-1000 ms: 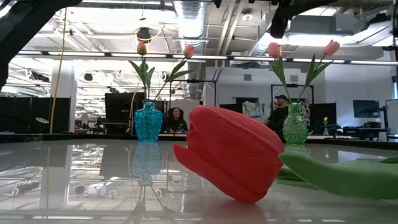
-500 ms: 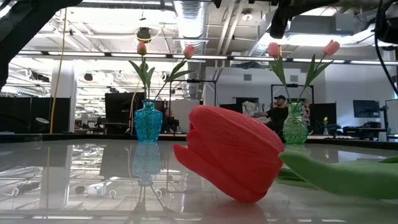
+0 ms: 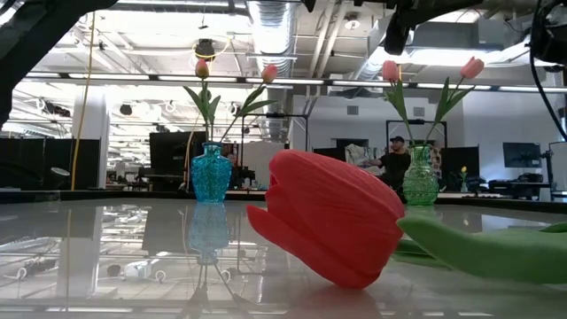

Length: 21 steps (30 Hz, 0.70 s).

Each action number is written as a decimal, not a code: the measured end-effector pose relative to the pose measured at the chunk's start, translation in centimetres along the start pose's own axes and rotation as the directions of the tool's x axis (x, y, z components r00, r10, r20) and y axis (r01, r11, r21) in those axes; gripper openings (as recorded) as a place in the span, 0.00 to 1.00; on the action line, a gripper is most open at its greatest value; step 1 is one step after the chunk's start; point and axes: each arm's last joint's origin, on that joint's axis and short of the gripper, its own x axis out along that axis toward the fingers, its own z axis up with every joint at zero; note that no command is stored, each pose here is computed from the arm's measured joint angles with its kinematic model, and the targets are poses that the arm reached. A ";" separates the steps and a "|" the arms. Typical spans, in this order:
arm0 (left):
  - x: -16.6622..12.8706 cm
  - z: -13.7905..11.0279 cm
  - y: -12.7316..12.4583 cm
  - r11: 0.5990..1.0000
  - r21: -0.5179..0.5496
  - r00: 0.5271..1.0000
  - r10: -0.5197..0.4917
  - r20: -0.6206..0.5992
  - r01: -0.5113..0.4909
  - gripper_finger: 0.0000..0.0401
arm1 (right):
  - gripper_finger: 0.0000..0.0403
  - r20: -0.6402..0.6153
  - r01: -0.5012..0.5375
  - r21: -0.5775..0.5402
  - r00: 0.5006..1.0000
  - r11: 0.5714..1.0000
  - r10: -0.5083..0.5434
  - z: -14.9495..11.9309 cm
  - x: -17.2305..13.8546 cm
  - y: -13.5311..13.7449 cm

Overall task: Sort flowers into vase by color
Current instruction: Put the left red tulip into the right blue vase

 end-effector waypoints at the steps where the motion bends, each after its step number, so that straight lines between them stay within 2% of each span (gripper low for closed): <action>1: 0.0 0.0 0.0 1.000 0.000 1.000 0.000 0.000 0.000 0.38 | 0.07 -0.020 -0.038 0.034 0.999 0.999 0.039 -0.2 -0.1 0.1; 5: 0.0 0.0 0.0 1.000 0.015 1.000 0.000 -0.001 0.000 0.38 | 0.06 -0.059 -0.139 0.117 0.987 0.983 0.147 -0.6 -0.8 0.9; 9: 0.0 -0.1 0.1 0.999 0.034 1.000 0.004 -0.009 -0.004 0.38 | 0.06 -0.070 -0.187 0.194 0.977 0.963 0.203 -0.8 -1.3 1.4; 14: 0.0 -0.1 0.0 0.999 0.036 1.000 0.003 -0.009 -0.003 0.38 | 0.06 -0.144 -0.124 0.218 0.977 0.968 0.158 -2.3 -1.6 2.3; 17: 0.0 -0.1 0.0 0.999 0.036 1.000 0.004 -0.009 -0.003 0.38 | 0.06 -0.222 -0.046 0.230 0.970 0.972 0.098 -4.9 -2.0 2.7; 21: 0.0 -0.1 0.1 0.999 0.036 1.000 0.003 -0.008 -0.003 0.38 | 0.06 -0.220 0.048 0.259 0.976 0.965 0.010 -8.1 -2.9 2.4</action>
